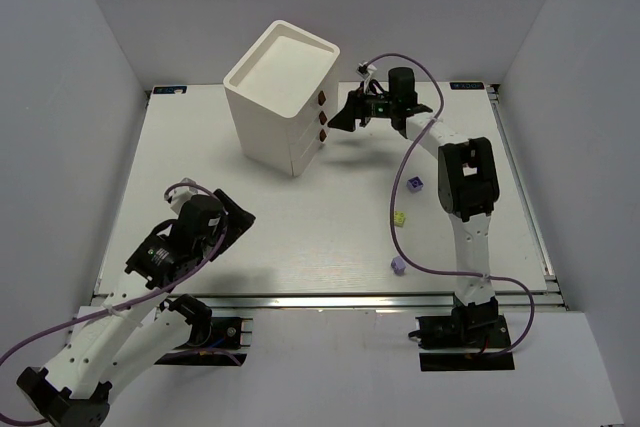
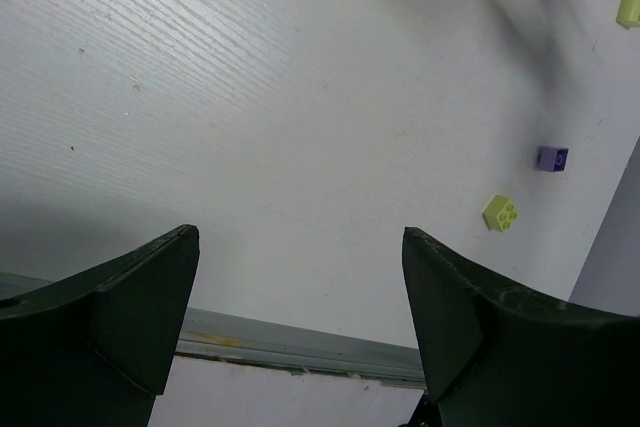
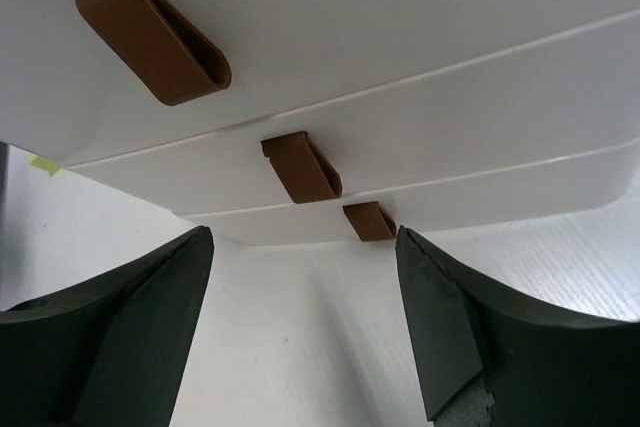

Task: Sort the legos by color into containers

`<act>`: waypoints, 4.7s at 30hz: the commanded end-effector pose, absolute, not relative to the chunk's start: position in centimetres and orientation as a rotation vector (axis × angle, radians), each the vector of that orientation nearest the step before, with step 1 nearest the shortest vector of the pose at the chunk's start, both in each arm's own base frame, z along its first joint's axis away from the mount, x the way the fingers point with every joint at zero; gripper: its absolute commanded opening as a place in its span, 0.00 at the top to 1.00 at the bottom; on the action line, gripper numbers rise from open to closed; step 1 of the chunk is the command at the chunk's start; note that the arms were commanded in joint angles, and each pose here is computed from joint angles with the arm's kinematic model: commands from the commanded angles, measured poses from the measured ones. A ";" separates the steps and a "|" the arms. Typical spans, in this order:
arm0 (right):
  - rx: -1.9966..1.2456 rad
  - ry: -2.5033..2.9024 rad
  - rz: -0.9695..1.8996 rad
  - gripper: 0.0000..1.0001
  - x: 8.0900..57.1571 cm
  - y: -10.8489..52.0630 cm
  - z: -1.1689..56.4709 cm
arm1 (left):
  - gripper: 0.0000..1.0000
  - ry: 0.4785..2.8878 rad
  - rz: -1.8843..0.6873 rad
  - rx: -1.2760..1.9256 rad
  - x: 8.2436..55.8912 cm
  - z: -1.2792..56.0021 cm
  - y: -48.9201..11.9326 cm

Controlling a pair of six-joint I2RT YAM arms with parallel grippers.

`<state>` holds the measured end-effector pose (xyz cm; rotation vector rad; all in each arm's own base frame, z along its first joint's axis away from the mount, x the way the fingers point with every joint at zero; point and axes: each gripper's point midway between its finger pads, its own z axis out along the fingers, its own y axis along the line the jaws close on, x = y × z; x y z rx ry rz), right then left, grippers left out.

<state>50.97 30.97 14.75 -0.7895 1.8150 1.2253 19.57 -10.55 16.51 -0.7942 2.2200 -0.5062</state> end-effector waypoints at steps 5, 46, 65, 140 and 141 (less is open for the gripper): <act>-0.941 1.636 1.117 0.21 52.3 32.7 15.8 | 0.08 2.211 -0.529 -0.789 19.9 16.9 -11.0; -0.921 1.626 0.931 1.00 47.3 25.5 15.0 | 0.03 2.171 -0.180 -1.004 22.6 15.7 -8.0; -0.870 1.764 0.788 0.20 42.4 18.0 16.1 | 0.02 2.092 0.218 -1.562 22.4 12.2 -3.0; -0.817 1.824 0.565 0.67 32.5 9.3 20.3 | 0.53 2.199 -0.354 0.237 48.3 23.7 -30.1; -0.821 1.827 0.566 0.63 32.5 9.3 20.2 | 0.47 2.198 -0.353 0.232 48.3 23.7 -30.1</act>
